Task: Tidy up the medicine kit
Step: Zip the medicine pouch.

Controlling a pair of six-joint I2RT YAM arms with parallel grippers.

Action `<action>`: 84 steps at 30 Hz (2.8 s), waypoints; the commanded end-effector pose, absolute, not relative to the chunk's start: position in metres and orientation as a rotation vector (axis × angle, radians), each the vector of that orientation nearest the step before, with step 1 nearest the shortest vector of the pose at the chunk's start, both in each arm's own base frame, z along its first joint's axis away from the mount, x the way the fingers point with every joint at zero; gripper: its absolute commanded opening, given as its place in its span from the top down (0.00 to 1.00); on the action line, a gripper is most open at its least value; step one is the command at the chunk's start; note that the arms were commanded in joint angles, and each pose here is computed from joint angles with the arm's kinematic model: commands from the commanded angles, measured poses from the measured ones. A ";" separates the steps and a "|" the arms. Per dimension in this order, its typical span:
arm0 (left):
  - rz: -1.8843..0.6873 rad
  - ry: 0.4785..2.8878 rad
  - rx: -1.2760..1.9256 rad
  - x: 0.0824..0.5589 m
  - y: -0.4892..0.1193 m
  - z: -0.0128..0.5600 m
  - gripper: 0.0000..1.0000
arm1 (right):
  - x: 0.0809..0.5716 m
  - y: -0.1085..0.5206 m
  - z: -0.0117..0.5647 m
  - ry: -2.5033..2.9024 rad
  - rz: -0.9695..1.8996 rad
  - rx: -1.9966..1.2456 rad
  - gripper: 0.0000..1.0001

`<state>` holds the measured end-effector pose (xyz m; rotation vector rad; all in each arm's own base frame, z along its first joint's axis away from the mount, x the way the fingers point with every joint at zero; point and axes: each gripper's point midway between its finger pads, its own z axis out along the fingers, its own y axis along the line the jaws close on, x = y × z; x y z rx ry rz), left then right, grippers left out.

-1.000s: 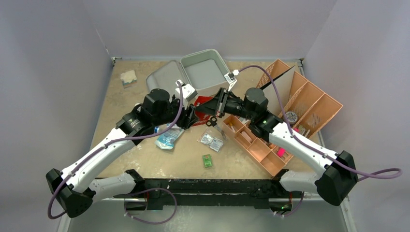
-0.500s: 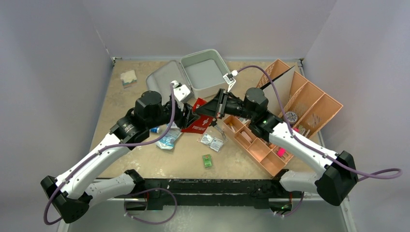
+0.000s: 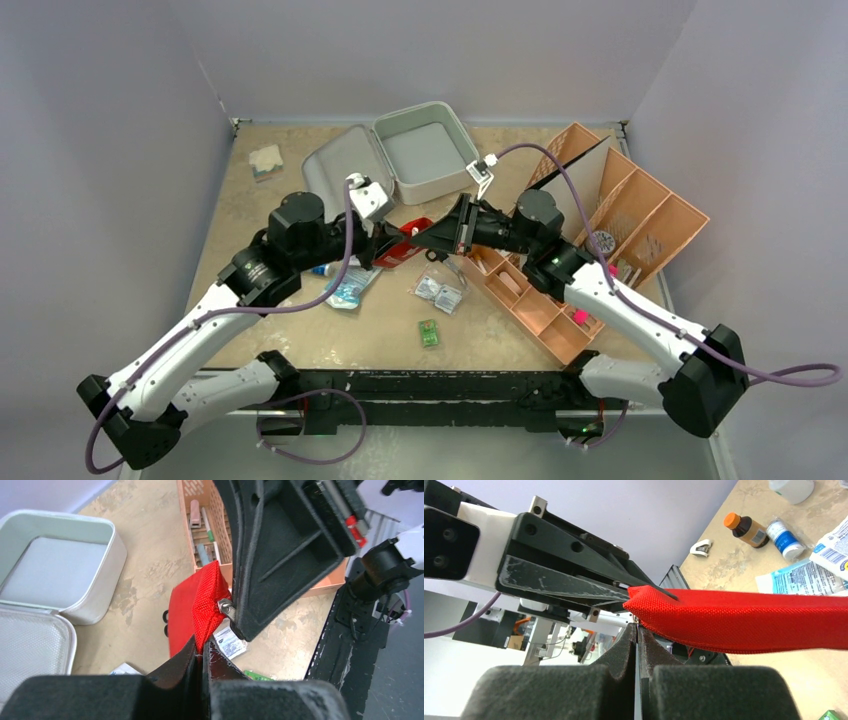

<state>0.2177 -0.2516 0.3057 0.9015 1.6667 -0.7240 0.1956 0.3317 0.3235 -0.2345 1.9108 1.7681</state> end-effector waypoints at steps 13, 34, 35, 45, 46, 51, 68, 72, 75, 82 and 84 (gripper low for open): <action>-0.756 1.566 0.827 0.208 -0.242 0.340 1.00 | 0.194 0.301 0.328 1.921 1.504 -0.311 0.60; -0.799 1.849 0.658 0.220 -0.246 0.336 1.00 | 0.220 0.302 0.337 1.937 0.897 -0.562 0.53; -0.812 1.851 0.660 0.219 -0.247 0.337 1.00 | 0.223 0.303 0.336 1.935 0.880 -0.563 0.53; -0.834 1.901 0.656 0.219 -0.251 0.338 1.00 | 0.226 0.317 0.346 1.885 0.878 -0.578 0.51; -0.831 1.909 0.656 0.219 -0.251 0.337 1.00 | 0.226 0.318 0.347 1.878 0.875 -0.580 0.51; -0.825 1.945 0.645 0.222 -0.253 0.331 1.00 | 0.221 0.325 0.352 1.850 0.879 -0.608 0.47; -0.828 1.954 0.647 0.220 -0.252 0.330 1.00 | 0.241 0.322 0.333 1.950 0.604 -0.545 0.63; -0.791 1.959 0.648 0.222 -0.247 0.327 1.00 | 0.243 0.316 0.331 1.957 0.578 -0.527 0.79; -0.779 1.953 0.651 0.222 -0.245 0.327 1.00 | 0.244 0.311 0.330 1.960 0.552 -0.513 0.87; -0.772 1.909 0.703 0.218 -0.243 0.326 1.00 | 0.228 0.316 0.321 1.995 0.643 -0.551 0.98; -0.797 1.871 0.719 0.215 -0.246 0.328 1.00 | 0.222 0.322 0.319 1.988 0.698 -0.574 0.98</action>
